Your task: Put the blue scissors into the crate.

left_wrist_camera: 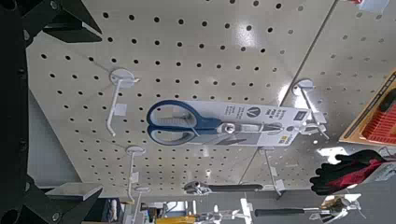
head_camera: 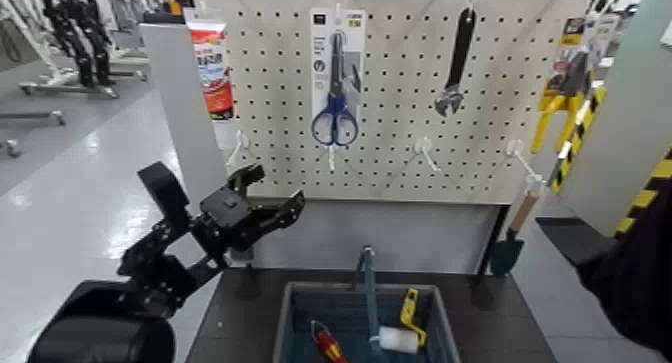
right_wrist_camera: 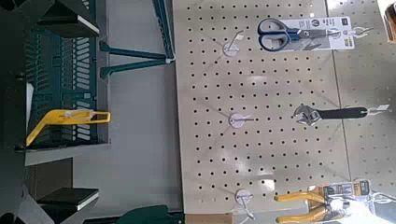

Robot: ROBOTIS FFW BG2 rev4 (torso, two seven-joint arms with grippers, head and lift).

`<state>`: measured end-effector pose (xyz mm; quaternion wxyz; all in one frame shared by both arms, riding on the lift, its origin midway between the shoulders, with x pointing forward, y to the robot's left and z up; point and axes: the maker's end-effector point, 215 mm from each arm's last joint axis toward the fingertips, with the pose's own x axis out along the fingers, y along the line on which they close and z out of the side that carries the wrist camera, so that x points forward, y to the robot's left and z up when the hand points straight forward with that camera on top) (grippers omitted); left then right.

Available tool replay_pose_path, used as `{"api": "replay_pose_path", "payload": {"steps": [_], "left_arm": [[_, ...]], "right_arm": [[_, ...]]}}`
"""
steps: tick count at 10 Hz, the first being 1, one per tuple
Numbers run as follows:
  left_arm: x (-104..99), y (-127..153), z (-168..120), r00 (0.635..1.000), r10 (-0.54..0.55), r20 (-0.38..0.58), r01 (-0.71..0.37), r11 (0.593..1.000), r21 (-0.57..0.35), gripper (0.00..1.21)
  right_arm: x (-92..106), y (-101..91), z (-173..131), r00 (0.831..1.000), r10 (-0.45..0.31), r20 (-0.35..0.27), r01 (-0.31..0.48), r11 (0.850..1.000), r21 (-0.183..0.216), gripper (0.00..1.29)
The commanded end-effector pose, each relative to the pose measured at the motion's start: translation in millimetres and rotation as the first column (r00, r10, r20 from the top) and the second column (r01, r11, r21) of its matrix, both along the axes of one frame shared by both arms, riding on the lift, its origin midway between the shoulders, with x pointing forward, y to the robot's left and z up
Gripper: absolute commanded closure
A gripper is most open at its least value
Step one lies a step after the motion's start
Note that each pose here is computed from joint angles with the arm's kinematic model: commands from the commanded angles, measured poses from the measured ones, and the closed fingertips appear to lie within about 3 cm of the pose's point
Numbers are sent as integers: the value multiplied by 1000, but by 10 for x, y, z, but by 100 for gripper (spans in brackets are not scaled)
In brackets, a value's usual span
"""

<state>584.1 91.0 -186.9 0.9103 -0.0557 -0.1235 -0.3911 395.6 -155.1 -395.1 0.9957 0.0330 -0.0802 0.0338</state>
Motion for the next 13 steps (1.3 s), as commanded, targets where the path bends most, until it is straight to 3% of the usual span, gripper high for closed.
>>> {"api": "replay_pose_path", "payload": {"steps": [1, 7, 13], "left_arm": [[108, -70, 235, 999, -22, 38, 22, 1000, 3, 17], [315, -363, 884, 981, -119, 155, 110, 992, 65, 17], [510, -580, 1197, 956, -199, 214, 171, 975, 141, 21]], "right_arm": [[4, 5, 5, 1000, 2, 1, -2, 1000, -1, 10], [20, 35, 26, 1000, 12, 7, -12, 1000, -2, 10], [36, 47, 44, 1000, 17, 12, -17, 1000, -3, 10]]}}
